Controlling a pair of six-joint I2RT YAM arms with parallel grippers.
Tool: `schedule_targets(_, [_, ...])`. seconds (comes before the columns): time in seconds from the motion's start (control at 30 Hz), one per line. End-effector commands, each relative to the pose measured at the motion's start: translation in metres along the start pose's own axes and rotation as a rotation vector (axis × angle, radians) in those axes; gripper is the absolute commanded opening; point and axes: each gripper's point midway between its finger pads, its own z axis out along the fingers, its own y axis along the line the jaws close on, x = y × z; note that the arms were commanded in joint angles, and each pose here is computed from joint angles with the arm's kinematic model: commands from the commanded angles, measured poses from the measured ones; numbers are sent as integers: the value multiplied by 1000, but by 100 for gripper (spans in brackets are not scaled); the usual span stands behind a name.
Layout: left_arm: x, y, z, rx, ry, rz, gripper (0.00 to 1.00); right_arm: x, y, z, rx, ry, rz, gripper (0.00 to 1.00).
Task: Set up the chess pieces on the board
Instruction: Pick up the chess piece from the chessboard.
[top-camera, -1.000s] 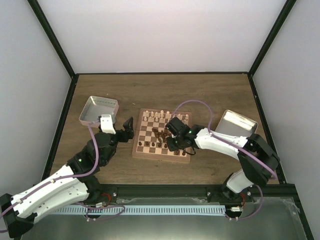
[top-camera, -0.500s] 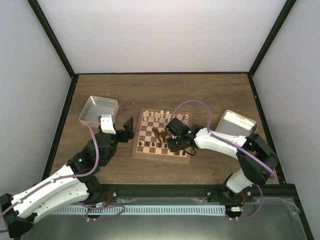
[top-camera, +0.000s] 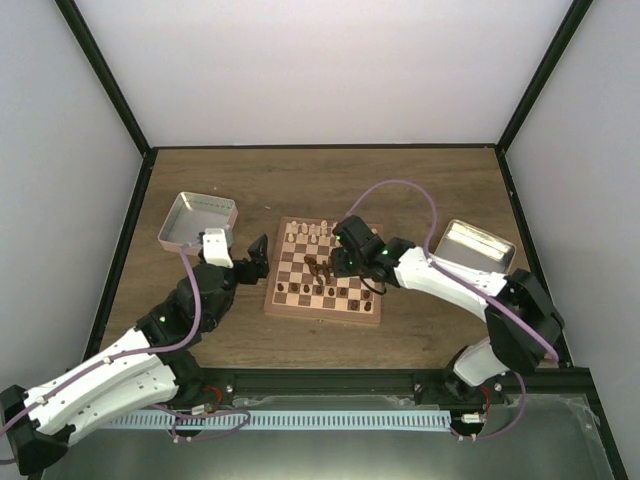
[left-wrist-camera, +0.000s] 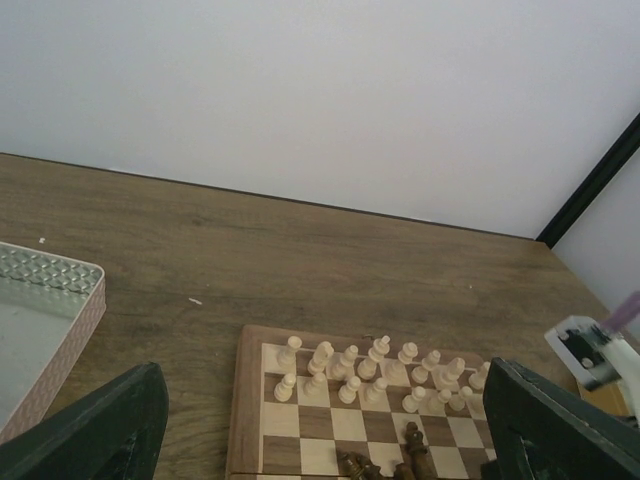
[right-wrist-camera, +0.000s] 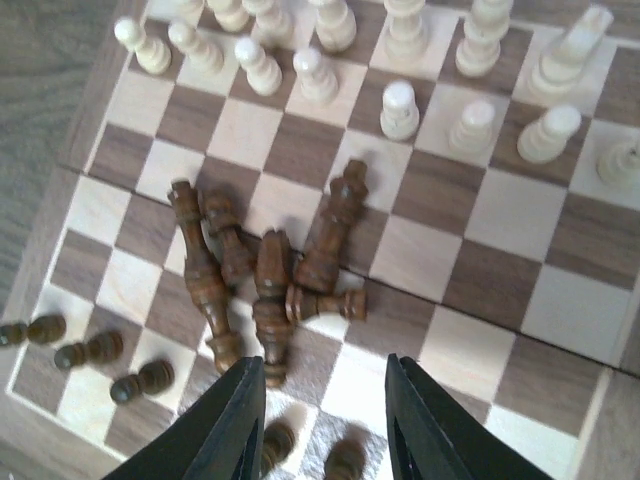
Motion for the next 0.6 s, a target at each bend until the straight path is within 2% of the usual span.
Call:
schedule_targets(0.0, [5,-1,3,6,11,-13,88,-20,8,12,-11,-37,50,35])
schedule_targets(0.3, [13,-1,9,-6,39,-26,88,-20,43,28,-137,22,-61,35])
schedule_targets(0.57, [8,7,6,-43,20,-48,87,-17,62,48,-145,72,-143,22])
